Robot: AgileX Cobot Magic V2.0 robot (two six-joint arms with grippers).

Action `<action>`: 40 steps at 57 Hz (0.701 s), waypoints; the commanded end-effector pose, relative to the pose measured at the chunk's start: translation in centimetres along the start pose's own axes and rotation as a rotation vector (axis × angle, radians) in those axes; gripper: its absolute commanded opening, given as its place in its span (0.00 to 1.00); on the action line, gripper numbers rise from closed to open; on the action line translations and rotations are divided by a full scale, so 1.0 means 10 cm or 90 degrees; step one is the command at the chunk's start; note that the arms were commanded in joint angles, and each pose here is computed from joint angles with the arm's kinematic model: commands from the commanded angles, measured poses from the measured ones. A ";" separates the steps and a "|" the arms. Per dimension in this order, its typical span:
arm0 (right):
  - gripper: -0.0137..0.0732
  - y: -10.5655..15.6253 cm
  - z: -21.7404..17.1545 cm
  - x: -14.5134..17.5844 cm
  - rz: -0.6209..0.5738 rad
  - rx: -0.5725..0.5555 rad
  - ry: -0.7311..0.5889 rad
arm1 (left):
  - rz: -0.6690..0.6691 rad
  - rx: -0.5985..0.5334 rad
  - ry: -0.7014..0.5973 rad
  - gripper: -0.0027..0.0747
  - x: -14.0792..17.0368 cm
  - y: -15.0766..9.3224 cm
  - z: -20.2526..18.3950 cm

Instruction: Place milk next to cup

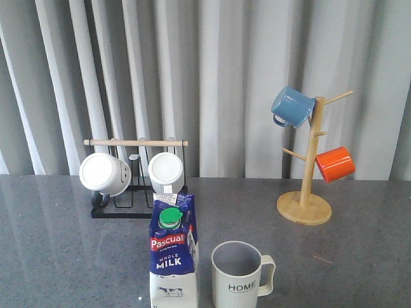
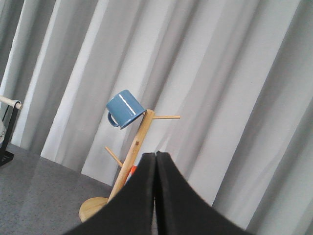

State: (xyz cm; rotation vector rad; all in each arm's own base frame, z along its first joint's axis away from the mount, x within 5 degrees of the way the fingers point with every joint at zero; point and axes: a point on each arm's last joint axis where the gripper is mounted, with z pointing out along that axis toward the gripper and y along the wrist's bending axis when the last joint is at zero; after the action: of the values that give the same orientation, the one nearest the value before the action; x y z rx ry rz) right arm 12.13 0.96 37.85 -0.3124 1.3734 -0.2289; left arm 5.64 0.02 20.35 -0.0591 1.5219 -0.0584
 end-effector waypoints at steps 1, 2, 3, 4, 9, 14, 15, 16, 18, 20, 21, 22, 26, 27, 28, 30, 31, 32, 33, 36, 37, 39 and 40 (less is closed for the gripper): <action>0.15 -0.03 0.00 -0.14 -0.002 0.004 -0.053 | -0.007 0.007 -0.063 0.03 -0.14 -0.01 -0.02; 0.15 -0.03 0.00 -0.14 -0.002 0.004 -0.053 | -0.007 0.007 -0.063 0.03 -0.14 -0.01 -0.02; 0.15 -0.03 0.00 -0.14 -0.002 0.004 -0.053 | -0.007 0.007 -0.063 0.03 -0.14 -0.01 -0.02; 0.15 -0.03 0.00 -0.14 -0.002 0.004 -0.053 | -0.007 0.007 -0.063 0.03 -0.14 -0.01 -0.02; 0.15 -0.03 0.00 -0.14 -0.002 0.004 -0.053 | -0.007 0.007 -0.063 0.03 -0.14 -0.01 -0.02; 0.15 -0.03 0.00 -0.14 -0.002 0.004 -0.053 | -0.007 0.007 -0.063 0.03 -0.14 -0.01 -0.02; 0.15 -0.03 0.00 -0.14 -0.002 0.004 -0.053 | -0.007 0.007 -0.063 0.03 -0.14 -0.01 -0.02; 0.15 -0.03 0.00 -0.14 -0.002 0.004 -0.053 | -0.007 0.007 -0.063 0.03 -0.14 -0.01 -0.02; 0.15 -0.03 0.00 -0.14 -0.002 0.004 -0.053 | -0.007 0.007 -0.063 0.03 -0.14 -0.01 -0.02; 0.15 -0.03 0.00 -0.14 -0.002 0.004 -0.053 | -0.007 0.007 -0.063 0.03 -0.14 -0.01 -0.02; 0.15 -0.03 0.00 -0.14 -0.002 0.004 -0.053 | -0.007 0.007 -0.063 0.03 -0.14 -0.01 -0.02; 0.15 -0.03 0.00 -0.14 -0.002 0.004 -0.053 | -0.007 0.007 -0.063 0.03 -0.14 -0.01 -0.02; 0.15 -0.03 0.00 -0.14 -0.002 0.004 -0.053 | -0.007 0.007 -0.063 0.03 -0.14 -0.01 -0.02; 0.15 -0.03 0.00 -0.14 -0.002 0.004 -0.053 | -0.007 0.007 -0.063 0.03 -0.14 -0.01 -0.02; 0.15 -0.03 0.00 -0.14 -0.003 0.004 -0.052 | -0.007 0.007 -0.063 0.03 -0.14 -0.01 -0.02; 0.15 -0.03 0.00 -0.14 -0.003 0.004 -0.052 | -0.007 0.007 -0.063 0.03 -0.14 -0.01 -0.02; 0.15 -0.03 0.00 -0.14 0.000 0.005 -0.053 | -0.007 0.007 -0.063 0.03 -0.14 -0.01 -0.02; 0.15 -0.04 -0.02 -0.15 0.009 0.006 -0.055 | -0.007 0.007 -0.063 0.03 -0.14 -0.01 -0.02; 0.15 -0.04 -0.03 -0.15 0.018 0.007 -0.056 | -0.007 0.007 -0.063 0.03 -0.14 -0.01 -0.02; 0.15 -0.06 -0.09 -0.14 0.073 0.017 -0.046 | -0.007 0.007 -0.063 0.03 -0.14 -0.01 -0.02; 0.15 -0.05 -0.11 -0.12 0.091 0.019 -0.041 | -0.007 0.007 -0.063 0.03 -0.14 -0.01 -0.02; 0.15 -0.05 -0.13 -0.08 0.110 0.020 -0.028 | -0.007 0.007 -0.063 0.03 -0.14 -0.01 -0.02; 0.15 -0.04 -0.14 -0.06 0.115 0.021 -0.025 | -0.007 0.007 -0.063 0.03 -0.14 -0.01 -0.02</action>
State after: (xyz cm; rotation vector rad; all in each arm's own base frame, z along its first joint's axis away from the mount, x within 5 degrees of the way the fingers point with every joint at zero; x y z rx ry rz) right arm 11.39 0.76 37.72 -0.2308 1.3902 -0.1598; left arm 5.64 0.02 20.35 -0.0591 1.5219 -0.0584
